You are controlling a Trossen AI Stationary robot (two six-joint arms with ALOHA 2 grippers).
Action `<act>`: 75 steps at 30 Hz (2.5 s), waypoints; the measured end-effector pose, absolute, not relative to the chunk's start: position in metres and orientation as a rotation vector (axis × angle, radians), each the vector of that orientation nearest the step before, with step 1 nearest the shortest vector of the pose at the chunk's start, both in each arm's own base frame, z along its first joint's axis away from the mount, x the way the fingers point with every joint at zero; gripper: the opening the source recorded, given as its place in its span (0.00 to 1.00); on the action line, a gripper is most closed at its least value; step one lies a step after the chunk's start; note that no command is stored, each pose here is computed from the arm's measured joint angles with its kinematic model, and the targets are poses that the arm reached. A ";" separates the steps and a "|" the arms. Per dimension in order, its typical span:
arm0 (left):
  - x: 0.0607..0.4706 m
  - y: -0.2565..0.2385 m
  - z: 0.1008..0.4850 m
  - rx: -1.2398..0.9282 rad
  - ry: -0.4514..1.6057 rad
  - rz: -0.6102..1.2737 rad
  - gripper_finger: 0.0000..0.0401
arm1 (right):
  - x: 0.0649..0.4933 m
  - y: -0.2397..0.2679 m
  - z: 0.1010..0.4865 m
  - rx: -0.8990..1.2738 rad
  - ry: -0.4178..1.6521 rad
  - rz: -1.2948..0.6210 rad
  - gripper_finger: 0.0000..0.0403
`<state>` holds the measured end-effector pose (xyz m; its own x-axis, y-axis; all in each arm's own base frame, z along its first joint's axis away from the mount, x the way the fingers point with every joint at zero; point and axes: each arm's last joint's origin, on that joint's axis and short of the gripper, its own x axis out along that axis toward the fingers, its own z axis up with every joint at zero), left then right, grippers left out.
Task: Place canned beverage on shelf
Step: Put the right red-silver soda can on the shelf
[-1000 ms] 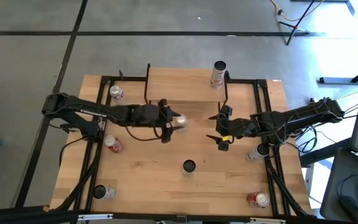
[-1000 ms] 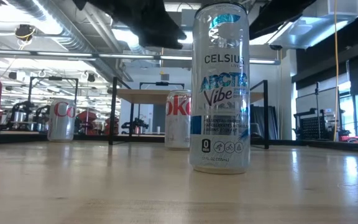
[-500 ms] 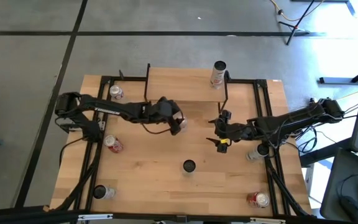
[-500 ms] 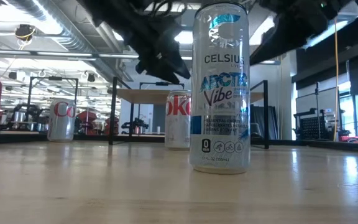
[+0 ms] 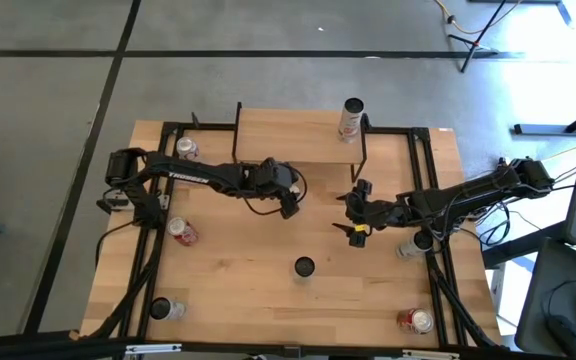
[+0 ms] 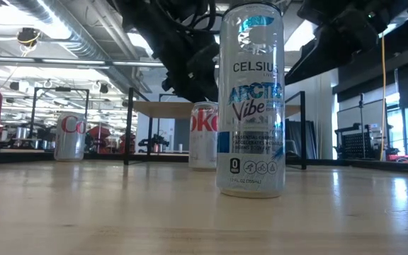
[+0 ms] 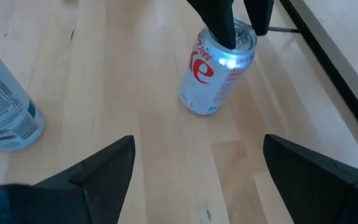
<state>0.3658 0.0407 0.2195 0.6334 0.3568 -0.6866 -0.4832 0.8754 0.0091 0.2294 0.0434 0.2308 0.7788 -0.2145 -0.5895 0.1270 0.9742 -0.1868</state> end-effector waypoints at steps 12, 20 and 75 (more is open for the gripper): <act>0.369 0.041 0.228 -0.182 0.712 0.461 0.59 | 0.230 0.043 0.232 -0.173 0.642 -0.183 0.84; 0.373 0.041 0.241 -0.208 0.681 0.466 0.59 | 0.230 0.043 0.232 -0.176 0.647 -0.183 0.84; 0.379 0.037 0.198 -0.214 0.872 0.466 0.66 | 0.230 0.043 0.232 -0.176 0.648 -0.182 0.84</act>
<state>0.3793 0.0366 0.1975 0.5514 0.3043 -0.7767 -0.4759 0.8795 0.0068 0.2299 0.0432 0.2320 0.7827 -0.2224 -0.5813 0.1129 0.9692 -0.2188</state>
